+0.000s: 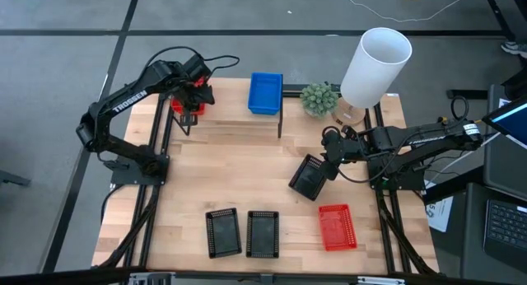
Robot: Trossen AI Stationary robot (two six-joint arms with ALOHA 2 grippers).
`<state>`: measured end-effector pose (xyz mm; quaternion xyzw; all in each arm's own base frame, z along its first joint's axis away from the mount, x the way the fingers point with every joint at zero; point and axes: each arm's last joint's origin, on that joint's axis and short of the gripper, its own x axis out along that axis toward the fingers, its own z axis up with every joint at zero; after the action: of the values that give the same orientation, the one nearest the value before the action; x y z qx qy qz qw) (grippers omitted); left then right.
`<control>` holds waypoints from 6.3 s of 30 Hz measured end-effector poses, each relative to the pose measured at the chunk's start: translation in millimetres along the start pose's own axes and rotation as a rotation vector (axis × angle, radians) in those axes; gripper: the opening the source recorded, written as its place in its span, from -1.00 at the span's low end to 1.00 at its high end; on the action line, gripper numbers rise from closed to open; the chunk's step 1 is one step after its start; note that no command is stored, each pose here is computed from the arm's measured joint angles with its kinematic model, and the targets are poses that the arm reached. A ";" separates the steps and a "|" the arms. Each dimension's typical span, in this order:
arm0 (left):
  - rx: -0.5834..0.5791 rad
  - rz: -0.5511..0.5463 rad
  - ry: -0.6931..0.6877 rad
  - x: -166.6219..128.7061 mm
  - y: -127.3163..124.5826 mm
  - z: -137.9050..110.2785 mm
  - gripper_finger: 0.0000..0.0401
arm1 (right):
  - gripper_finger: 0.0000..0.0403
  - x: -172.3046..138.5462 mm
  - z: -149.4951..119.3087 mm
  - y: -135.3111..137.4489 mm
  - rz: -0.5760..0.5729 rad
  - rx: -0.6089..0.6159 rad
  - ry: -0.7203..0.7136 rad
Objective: Stack baskets on shelf by color
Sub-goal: Stack the left red bin on top of the red bin on the shelf, then stack the red bin on top of the stacked red bins on the shelf
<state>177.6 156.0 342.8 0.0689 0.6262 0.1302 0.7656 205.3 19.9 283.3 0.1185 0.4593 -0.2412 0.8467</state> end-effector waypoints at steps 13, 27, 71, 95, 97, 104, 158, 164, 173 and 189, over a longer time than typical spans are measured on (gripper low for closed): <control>-0.031 0.072 -0.086 -32.7 -6.4 -4.7 -0.63 | -0.43 0.0 0.0 0.0 0.000 0.000 0.000; -0.257 -0.031 -0.048 -48.0 -26.7 -11.9 -0.63 | -0.43 -3.8 -8.0 15.2 0.322 -0.031 0.192; -0.514 0.021 -0.316 -110.6 -61.1 -69.4 -0.63 | -0.45 44.6 -170.3 174.2 0.496 -0.278 0.601; -0.454 0.023 -0.341 -115.2 -64.2 -76.0 -0.63 | -1.00 -55.9 -22.4 183.8 0.236 -0.576 0.068; -0.454 0.023 -0.341 -115.1 -64.5 -76.4 -0.63 | -1.00 -57.4 0.9 180.3 0.145 -0.592 -0.096; -0.429 -0.102 -0.316 -90.3 -78.3 -82.9 -0.63 | -1.00 -32.5 85.7 157.7 -0.041 -0.585 -0.420; -0.446 -0.447 -0.578 -26.7 -144.9 -91.0 -0.71 | -0.81 225.9 183.2 189.4 0.335 -0.636 -0.061; -0.454 -0.425 -0.581 -26.6 -144.3 -91.1 -0.71 | -0.45 225.1 185.4 191.5 0.345 -0.629 -0.091; -0.455 -0.424 -0.581 -26.5 -144.2 -91.0 -0.71 | -0.15 196.2 194.4 196.9 0.363 -0.633 -0.145; -0.462 -0.406 -0.585 -26.3 -143.7 -90.1 -0.71 | -0.13 151.8 153.7 157.1 0.219 -0.631 0.446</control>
<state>101.0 5.8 310.4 -0.1954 0.3375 0.0887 0.9165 467.4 43.9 237.8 -0.0498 0.6681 0.0350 0.7415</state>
